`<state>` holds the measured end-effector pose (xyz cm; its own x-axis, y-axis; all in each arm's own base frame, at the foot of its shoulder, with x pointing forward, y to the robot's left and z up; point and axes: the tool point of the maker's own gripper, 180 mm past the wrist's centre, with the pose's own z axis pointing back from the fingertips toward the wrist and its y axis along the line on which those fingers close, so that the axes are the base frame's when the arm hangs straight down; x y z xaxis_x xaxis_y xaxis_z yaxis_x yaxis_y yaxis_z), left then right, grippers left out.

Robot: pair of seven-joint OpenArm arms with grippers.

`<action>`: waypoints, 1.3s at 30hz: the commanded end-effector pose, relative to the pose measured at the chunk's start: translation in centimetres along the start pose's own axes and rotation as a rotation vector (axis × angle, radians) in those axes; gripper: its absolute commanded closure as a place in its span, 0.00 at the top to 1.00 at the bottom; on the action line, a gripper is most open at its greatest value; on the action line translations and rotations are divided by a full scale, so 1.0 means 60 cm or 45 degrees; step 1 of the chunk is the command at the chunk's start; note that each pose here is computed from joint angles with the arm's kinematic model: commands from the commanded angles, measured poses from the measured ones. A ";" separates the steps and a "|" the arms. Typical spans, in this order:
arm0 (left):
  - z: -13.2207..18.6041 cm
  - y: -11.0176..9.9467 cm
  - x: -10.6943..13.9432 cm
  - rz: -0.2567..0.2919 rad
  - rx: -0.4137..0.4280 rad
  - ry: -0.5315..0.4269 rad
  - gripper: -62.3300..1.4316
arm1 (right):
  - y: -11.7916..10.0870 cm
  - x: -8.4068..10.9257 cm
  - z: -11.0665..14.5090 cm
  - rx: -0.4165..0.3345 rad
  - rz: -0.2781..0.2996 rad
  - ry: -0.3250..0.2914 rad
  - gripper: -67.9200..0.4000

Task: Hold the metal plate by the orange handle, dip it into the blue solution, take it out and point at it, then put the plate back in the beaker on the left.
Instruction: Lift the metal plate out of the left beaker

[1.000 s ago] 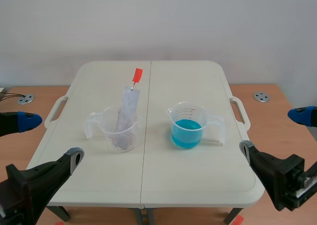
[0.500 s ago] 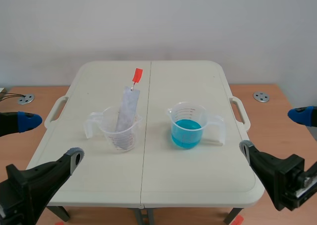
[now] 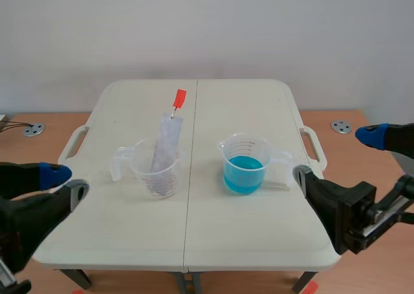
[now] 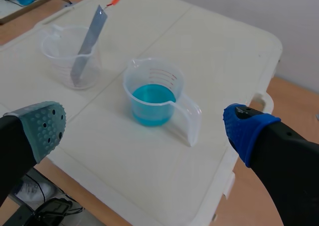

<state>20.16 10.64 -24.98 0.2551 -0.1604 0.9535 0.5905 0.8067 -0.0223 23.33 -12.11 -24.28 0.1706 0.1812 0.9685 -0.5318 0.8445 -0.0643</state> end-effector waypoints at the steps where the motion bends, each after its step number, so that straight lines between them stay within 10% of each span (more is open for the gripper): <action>1: -0.001 -0.002 0.008 -0.005 -0.007 -0.026 0.04 | -0.008 0.022 -0.011 -0.025 0.002 -0.068 0.98; 17: 0.063 0.022 -0.049 -0.008 0.088 0.165 0.04 | -0.023 0.054 -0.126 0.032 -0.135 -0.225 0.98; 39: 0.148 0.027 -0.171 0.053 0.148 0.430 0.04 | 0.027 0.047 -0.351 0.136 -0.365 -0.118 0.98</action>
<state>11.28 19.20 -32.75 0.5468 -0.3071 0.7789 0.4861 0.8739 0.0032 39.63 0.12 -28.70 0.3036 -0.0976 0.9478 -0.5398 0.8020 0.2555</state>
